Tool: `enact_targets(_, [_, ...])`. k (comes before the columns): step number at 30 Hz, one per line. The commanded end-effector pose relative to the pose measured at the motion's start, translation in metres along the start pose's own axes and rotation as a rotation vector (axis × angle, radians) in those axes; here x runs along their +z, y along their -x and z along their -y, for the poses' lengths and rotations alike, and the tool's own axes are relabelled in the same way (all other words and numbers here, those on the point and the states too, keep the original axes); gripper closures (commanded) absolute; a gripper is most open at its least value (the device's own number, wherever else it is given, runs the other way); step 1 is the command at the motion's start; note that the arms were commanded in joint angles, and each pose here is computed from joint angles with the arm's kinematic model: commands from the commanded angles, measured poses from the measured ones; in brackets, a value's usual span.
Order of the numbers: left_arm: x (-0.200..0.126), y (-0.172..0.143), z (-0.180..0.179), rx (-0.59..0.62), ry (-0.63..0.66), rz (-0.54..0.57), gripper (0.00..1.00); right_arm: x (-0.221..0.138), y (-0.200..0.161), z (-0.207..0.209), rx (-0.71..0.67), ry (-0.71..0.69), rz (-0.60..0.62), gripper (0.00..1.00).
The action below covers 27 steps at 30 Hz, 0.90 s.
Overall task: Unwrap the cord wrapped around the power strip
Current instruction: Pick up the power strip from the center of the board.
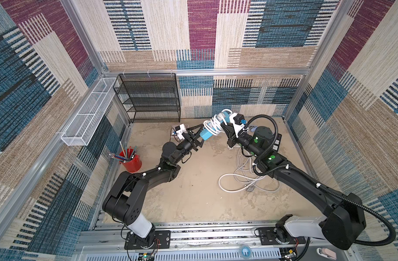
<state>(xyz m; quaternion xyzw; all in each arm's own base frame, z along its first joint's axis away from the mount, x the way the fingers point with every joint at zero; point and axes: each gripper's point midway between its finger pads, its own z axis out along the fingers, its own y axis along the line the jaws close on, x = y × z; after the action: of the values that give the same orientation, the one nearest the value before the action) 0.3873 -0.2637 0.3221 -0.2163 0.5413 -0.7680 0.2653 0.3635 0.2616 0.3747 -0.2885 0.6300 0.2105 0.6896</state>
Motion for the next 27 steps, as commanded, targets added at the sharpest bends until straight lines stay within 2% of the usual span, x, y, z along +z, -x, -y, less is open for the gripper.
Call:
enact_targets(1, [0.001,-0.004,0.010,0.005,-0.042,-0.014,0.42,-0.002,0.035,0.005,-0.024,-0.022,0.125,0.96])
enact_targets(5, [0.003,-0.005,0.013,0.000,-0.058,-0.016,0.53,-0.002,0.036,0.006,-0.026,-0.030,0.125,0.96])
enact_targets(9, [0.005,-0.007,0.018,0.005,-0.075,-0.022,0.51,-0.001,0.034,0.007,-0.022,-0.033,0.124,0.96])
enact_targets(10, [0.006,-0.008,0.019,0.007,-0.078,-0.024,0.56,0.000,0.035,0.007,-0.023,-0.032,0.125,0.96])
enact_targets(11, [0.007,-0.009,0.021,0.008,-0.081,-0.029,0.66,0.001,0.034,0.007,-0.022,-0.032,0.123,0.96])
enact_targets(13, [0.008,-0.009,0.022,0.008,-0.085,-0.031,0.96,0.001,0.034,0.007,-0.022,-0.033,0.126,0.96])
enact_targets(14, [0.008,-0.009,0.022,0.006,-0.087,-0.030,1.00,0.001,0.035,0.007,-0.024,-0.033,0.127,0.96])
enact_targets(16, [0.007,-0.008,0.021,0.007,-0.089,-0.026,1.00,0.001,0.034,0.007,-0.026,-0.030,0.126,0.92])
enact_targets(17, [0.007,-0.007,0.021,0.007,-0.090,-0.023,1.00,0.000,0.034,0.006,-0.026,-0.029,0.126,0.88])
enact_targets(19, [0.009,-0.007,0.020,0.008,-0.092,-0.026,1.00,-0.001,0.032,0.006,-0.026,-0.027,0.123,0.71])
enact_targets(21, [0.011,-0.004,0.018,0.019,-0.094,-0.028,1.00,-0.002,0.031,0.005,-0.022,-0.024,0.120,0.41])
enact_targets(24, [0.016,0.001,0.015,0.043,-0.086,-0.037,1.00,-0.006,0.030,0.005,-0.018,-0.027,0.107,0.04])
enact_targets(27, [0.022,0.006,0.015,0.080,-0.068,-0.050,1.00,-0.014,0.029,0.005,-0.016,-0.037,0.096,0.02])
